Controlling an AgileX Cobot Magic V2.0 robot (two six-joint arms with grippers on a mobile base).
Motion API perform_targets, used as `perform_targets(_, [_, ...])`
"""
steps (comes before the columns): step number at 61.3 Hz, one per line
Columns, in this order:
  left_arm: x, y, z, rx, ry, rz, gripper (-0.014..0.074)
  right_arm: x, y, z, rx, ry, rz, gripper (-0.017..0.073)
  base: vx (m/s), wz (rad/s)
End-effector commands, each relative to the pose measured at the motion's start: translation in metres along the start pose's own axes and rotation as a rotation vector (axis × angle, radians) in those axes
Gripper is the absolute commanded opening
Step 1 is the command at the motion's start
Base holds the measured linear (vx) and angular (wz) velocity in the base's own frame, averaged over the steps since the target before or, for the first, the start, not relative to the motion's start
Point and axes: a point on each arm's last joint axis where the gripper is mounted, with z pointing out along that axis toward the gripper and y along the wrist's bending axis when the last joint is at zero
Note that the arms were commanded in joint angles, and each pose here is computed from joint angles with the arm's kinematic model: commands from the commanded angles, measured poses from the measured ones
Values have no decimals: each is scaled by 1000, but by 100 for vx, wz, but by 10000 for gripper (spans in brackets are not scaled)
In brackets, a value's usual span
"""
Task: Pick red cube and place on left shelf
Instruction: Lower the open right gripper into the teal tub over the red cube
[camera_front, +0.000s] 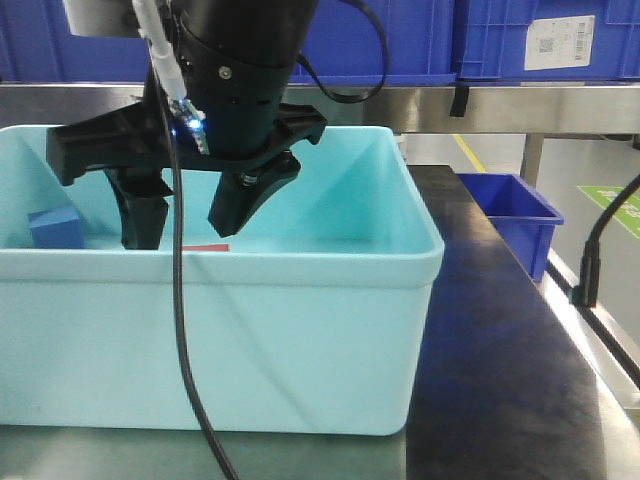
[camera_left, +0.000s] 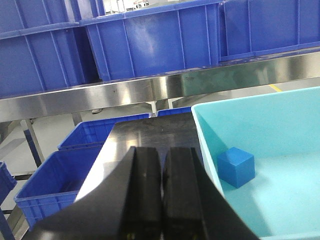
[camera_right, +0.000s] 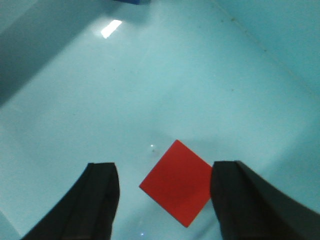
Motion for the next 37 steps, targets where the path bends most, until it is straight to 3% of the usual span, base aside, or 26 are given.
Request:
perform_targets(1, [0, 0, 1, -10, -60, -4, 106, -19, 4, -31, -14, -127, -11, 511, 0, 0])
perform_targets(9, [0, 0, 1, -10, -60, -4, 106, -18, 4, -31, -11, -120, -13, 518, 0, 0])
perform_targets(21, [0, 0, 1, -10, -60, -4, 106, -17, 3, -31, -3, -109, -20, 624, 0, 0])
perform_targets(37, [0, 0, 1, -10, -60, -4, 106, -17, 2, -31, 4, -110, -29, 626, 0, 0])
